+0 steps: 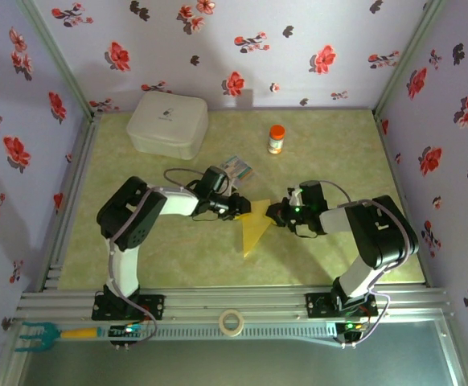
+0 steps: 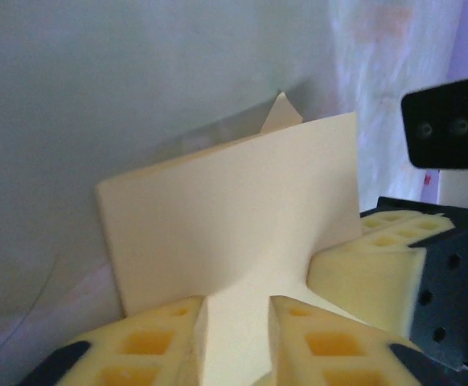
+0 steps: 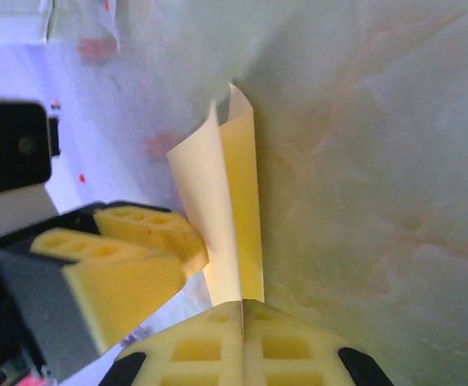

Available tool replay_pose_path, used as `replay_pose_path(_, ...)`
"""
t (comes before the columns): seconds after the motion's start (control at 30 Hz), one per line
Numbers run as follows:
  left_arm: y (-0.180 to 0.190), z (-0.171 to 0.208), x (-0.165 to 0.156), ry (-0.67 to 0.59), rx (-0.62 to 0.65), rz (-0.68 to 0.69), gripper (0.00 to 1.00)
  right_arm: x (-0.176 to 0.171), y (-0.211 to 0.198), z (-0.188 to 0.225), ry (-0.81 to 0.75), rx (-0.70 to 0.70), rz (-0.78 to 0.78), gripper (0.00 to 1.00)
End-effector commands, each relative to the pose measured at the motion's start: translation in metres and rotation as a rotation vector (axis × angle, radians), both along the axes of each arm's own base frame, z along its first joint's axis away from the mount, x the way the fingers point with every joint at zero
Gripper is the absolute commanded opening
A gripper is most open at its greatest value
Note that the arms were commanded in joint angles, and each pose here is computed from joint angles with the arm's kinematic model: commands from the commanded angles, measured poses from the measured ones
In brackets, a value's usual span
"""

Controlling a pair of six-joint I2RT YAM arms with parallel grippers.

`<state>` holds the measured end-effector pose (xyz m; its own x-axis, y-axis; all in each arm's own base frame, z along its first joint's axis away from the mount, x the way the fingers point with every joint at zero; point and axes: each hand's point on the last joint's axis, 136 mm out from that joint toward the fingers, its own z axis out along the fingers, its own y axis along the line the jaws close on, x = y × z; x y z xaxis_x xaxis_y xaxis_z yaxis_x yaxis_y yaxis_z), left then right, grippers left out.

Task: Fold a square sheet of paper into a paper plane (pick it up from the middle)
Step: Fold the wing for the fifth time at the center of the table.

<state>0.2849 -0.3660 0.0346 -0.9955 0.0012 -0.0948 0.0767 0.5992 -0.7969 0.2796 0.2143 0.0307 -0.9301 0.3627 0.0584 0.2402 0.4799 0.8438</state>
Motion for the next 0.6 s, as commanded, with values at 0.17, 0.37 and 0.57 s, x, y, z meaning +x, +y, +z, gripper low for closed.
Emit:
replay_pose_path(0.17,0.014,0.040,-0.002,-0.286,0.104,0.000,0.34,0.008,-0.017,0.004,0.070,-0.004,-0.278,0.02)
replay_pose_path(0.37,0.010,0.046,-0.032,-0.458,0.244,-0.125,0.34,0.007,-0.014,0.007,0.087,-0.029,-0.302,0.02)
replay_pose_path(0.57,-0.002,0.029,-0.062,-0.574,0.390,-0.279,0.39,0.006,-0.013,0.008,0.093,-0.036,-0.298,0.01)
